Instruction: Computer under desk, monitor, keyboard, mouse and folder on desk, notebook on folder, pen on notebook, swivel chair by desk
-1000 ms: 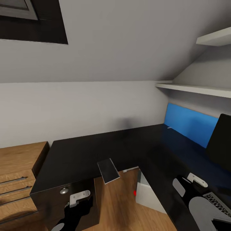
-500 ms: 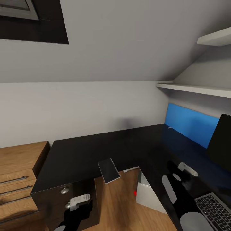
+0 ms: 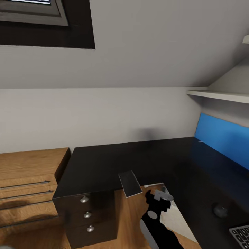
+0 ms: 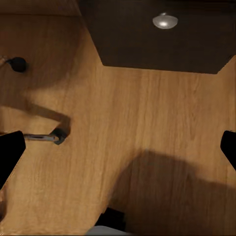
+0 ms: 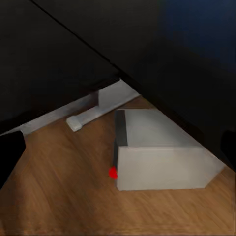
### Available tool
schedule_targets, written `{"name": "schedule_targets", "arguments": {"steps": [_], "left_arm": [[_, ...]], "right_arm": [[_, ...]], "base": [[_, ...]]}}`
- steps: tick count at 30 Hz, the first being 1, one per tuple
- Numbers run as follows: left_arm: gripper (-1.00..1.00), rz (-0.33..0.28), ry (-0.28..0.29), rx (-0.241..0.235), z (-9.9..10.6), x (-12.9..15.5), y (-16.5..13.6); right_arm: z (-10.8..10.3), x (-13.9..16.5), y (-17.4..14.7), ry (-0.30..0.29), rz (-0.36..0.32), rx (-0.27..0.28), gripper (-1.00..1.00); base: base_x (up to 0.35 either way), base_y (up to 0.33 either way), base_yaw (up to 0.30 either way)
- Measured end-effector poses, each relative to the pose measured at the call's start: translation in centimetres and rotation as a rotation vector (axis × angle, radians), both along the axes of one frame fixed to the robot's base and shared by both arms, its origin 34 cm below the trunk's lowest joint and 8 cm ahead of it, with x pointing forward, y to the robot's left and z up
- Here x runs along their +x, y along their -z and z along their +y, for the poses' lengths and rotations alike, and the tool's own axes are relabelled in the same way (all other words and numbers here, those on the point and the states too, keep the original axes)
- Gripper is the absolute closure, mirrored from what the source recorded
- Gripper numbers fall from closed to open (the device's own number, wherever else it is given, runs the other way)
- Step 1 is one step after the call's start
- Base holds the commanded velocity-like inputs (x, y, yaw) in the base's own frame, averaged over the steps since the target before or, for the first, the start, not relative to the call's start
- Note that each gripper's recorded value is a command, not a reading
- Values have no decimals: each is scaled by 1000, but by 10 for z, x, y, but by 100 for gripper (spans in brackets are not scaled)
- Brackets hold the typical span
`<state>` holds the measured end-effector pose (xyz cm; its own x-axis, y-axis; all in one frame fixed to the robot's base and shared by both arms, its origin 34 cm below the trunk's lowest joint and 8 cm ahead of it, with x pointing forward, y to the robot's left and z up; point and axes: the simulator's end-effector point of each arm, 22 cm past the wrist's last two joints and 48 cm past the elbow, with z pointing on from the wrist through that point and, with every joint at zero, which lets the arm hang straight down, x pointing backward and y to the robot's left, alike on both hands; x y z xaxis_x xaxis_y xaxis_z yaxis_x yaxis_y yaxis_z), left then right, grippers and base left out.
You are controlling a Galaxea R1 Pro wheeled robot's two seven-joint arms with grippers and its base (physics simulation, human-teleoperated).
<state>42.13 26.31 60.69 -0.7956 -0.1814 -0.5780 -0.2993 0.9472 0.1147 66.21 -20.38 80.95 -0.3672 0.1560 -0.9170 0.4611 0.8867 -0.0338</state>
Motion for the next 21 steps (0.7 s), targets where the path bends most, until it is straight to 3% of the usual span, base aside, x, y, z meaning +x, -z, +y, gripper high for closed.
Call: {"name": "schedule_targets", "arguments": {"steps": [2,9,12,16,21], "left_arm": [[-100,7,-12,15,8,-6,5],[-100,40,-22,31,17,-20,16],[-100,48,-22,32,17,-23,18],[-100,59,-21,37,18,-28,22],[-100,13,-38,38,20,-23,18]], "right_arm": [[3,-18,36,-8,17,-21,-100],[-10,-57,83,-2,5,-68,-100],[-4,-70,109,-89,44,-70,-100],[19,-73,122,-226,10,-13,-100],[24,-82,133,-277,16,4,-100]], "base": [[0,0,283],[0,0,284],[0,0,284],[0,0,284],[0,0,285]]}}
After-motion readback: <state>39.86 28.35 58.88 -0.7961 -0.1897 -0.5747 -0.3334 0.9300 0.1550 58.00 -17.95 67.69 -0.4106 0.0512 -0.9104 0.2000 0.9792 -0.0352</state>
